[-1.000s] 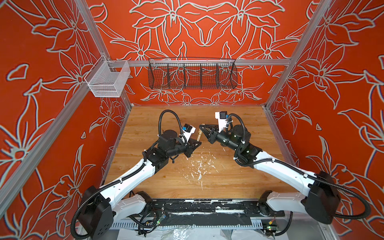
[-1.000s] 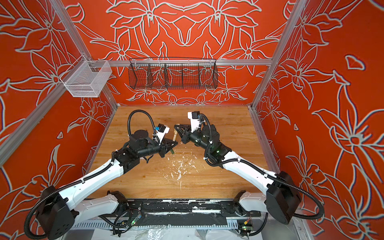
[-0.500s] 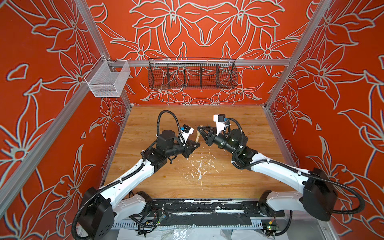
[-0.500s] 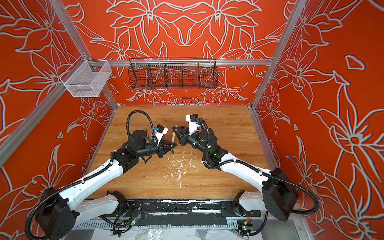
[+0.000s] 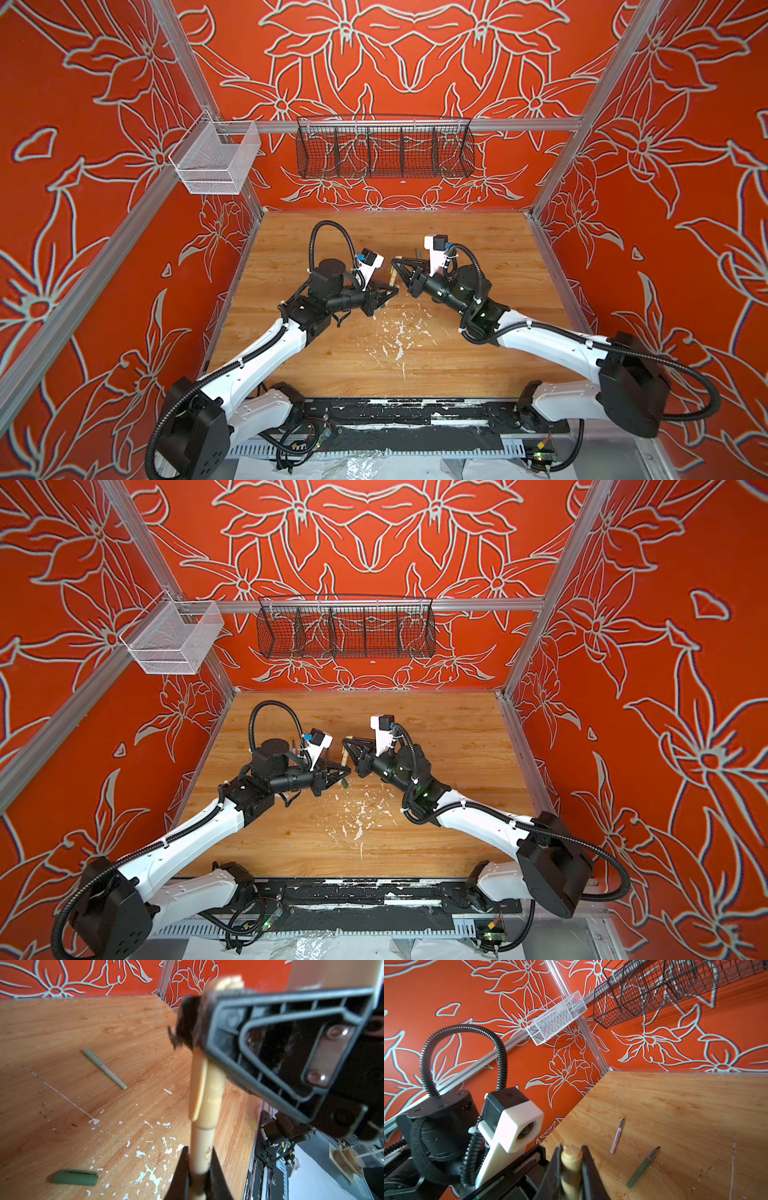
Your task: Insert the pens into the pen caps
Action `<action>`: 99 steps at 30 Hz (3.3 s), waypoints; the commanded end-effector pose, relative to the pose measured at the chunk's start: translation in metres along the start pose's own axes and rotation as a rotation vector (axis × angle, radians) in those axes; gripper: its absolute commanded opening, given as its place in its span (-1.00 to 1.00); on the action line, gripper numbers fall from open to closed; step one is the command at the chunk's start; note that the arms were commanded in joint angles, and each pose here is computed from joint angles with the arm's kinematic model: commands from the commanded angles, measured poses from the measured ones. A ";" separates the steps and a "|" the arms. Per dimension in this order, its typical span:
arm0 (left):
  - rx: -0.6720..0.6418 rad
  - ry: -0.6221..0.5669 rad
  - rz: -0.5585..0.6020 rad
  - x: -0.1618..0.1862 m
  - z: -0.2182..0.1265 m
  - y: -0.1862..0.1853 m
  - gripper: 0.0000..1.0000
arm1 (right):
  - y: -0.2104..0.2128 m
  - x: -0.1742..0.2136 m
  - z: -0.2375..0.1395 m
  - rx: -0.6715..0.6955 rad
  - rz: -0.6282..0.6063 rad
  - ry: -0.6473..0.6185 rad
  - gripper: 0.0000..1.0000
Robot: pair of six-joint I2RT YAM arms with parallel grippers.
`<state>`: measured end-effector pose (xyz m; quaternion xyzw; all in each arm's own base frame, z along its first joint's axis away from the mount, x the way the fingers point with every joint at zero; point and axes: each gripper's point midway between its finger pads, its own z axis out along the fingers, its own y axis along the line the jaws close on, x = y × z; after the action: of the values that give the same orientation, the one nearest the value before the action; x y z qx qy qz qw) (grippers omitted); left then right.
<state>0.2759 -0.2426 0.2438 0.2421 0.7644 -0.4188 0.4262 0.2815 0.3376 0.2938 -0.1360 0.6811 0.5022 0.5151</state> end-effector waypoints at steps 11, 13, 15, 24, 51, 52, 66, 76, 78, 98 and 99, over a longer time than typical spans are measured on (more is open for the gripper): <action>-0.118 -0.568 0.120 -0.152 -0.065 -0.003 -1.00 | 0.008 0.106 -0.025 -0.008 0.024 0.400 -1.00; -0.112 -0.566 0.116 -0.152 -0.064 -0.004 -1.00 | 0.007 0.094 -0.025 0.007 0.008 0.367 -1.00; -0.101 -0.561 0.108 -0.151 -0.063 -0.004 -1.00 | 0.008 0.075 -0.024 0.022 -0.009 0.320 -1.00; -0.047 -0.528 0.089 -0.147 -0.053 -0.008 -1.00 | 0.038 -0.012 -0.016 0.007 -0.146 0.162 -0.64; 0.018 -0.415 0.065 -0.125 -0.019 -0.016 -1.00 | 0.067 -0.098 -0.033 0.079 -0.373 0.058 -0.06; 0.025 -0.409 0.070 -0.123 -0.018 -0.019 -1.00 | 0.067 -0.101 -0.029 0.081 -0.373 0.061 -0.05; 0.070 -0.369 0.116 -0.114 -0.010 -0.039 -1.00 | 0.047 -0.101 -0.007 0.120 -0.263 0.109 -0.03; 0.069 -0.372 0.129 -0.115 -0.012 -0.041 -1.00 | 0.041 -0.083 0.008 0.081 -0.198 0.162 -0.26; 0.067 -0.371 0.128 -0.115 -0.012 -0.041 -1.00 | 0.039 -0.082 0.010 0.081 -0.185 0.161 -0.28; -0.008 -0.408 0.132 -0.118 -0.018 -0.030 -0.28 | 0.053 -0.084 0.017 -0.022 -0.106 0.148 -1.00; -0.015 -0.411 0.132 -0.118 -0.018 -0.029 -0.21 | 0.053 -0.086 0.017 -0.018 -0.108 0.138 -1.00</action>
<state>0.3108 -0.2474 0.3410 0.1974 0.6690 -0.4300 0.5732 0.2970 0.3434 0.3772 -0.2099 0.7243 0.4439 0.4841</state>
